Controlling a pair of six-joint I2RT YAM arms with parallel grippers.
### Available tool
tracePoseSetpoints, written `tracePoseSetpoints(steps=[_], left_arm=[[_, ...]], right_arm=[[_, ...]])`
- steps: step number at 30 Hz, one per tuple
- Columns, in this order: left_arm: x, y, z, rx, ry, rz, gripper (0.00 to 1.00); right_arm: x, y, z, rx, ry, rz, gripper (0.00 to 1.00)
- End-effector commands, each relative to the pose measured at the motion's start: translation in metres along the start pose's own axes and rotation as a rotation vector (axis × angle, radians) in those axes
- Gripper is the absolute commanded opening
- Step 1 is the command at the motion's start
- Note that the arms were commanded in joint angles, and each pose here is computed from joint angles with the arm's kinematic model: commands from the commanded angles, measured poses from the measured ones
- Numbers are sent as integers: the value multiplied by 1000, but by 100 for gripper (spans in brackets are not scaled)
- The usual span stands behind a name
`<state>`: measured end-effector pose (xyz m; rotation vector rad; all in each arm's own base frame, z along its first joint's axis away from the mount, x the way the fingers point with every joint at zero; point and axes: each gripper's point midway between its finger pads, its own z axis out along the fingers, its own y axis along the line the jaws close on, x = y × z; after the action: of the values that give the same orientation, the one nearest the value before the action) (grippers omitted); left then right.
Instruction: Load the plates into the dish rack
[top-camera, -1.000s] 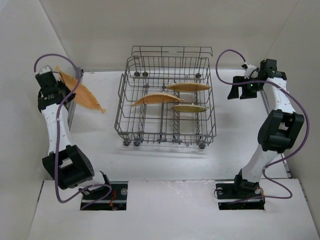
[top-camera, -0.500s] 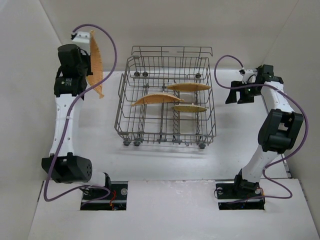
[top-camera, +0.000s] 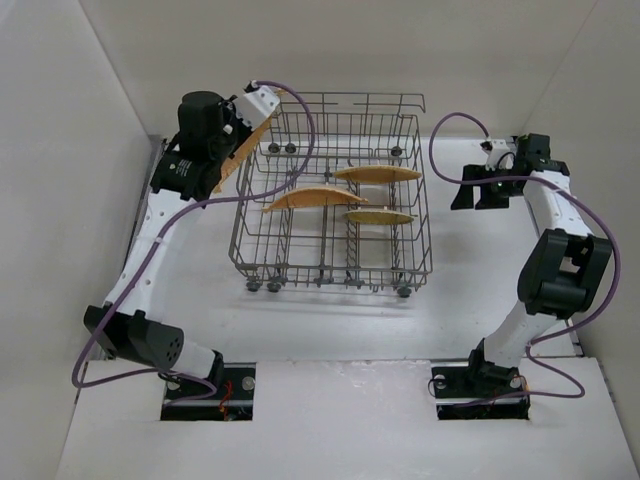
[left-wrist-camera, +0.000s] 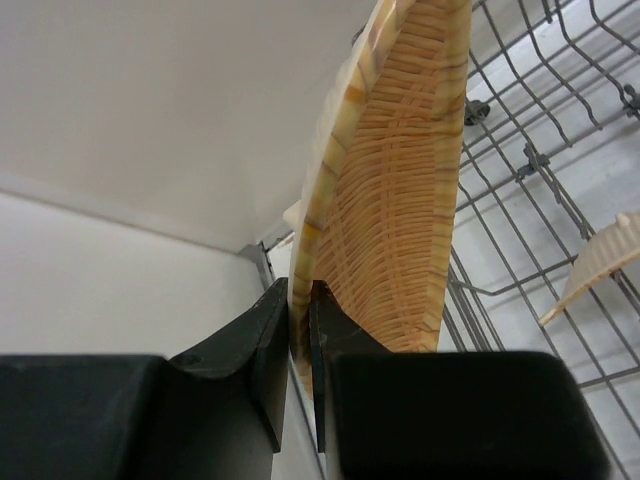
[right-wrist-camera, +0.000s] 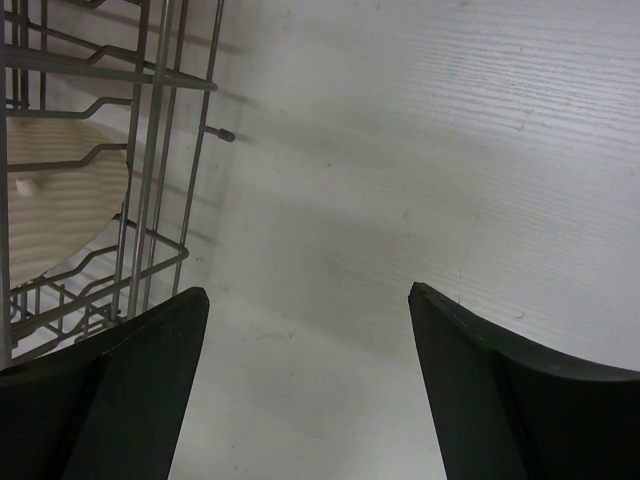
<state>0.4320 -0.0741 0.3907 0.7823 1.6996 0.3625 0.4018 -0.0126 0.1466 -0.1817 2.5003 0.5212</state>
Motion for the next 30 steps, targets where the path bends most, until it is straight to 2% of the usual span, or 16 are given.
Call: tracePoseSetpoints(steps=[1, 9, 12, 16, 22, 30], left_arm=[[-44, 19, -32, -47, -133, 108, 0], [-54, -50, -51, 115, -161, 218, 0], [-53, -72, -56, 103, -164, 326, 0], [-46, -86, -57, 70, -131, 346, 0], [-39, -117, -65, 40, -145, 385, 0], [-18, -150, -70, 65, -145, 427, 0]], right_arm=[[-18, 8, -12, -12, -81, -34, 87], [-15, 10, -12, -12, -84, -31, 87], [-12, 12, -13, -12, -86, -27, 87], [-8, 13, -15, -11, -87, -28, 87], [-4, 14, -17, -9, -88, -27, 87], [2, 14, -22, -7, -88, -31, 87]])
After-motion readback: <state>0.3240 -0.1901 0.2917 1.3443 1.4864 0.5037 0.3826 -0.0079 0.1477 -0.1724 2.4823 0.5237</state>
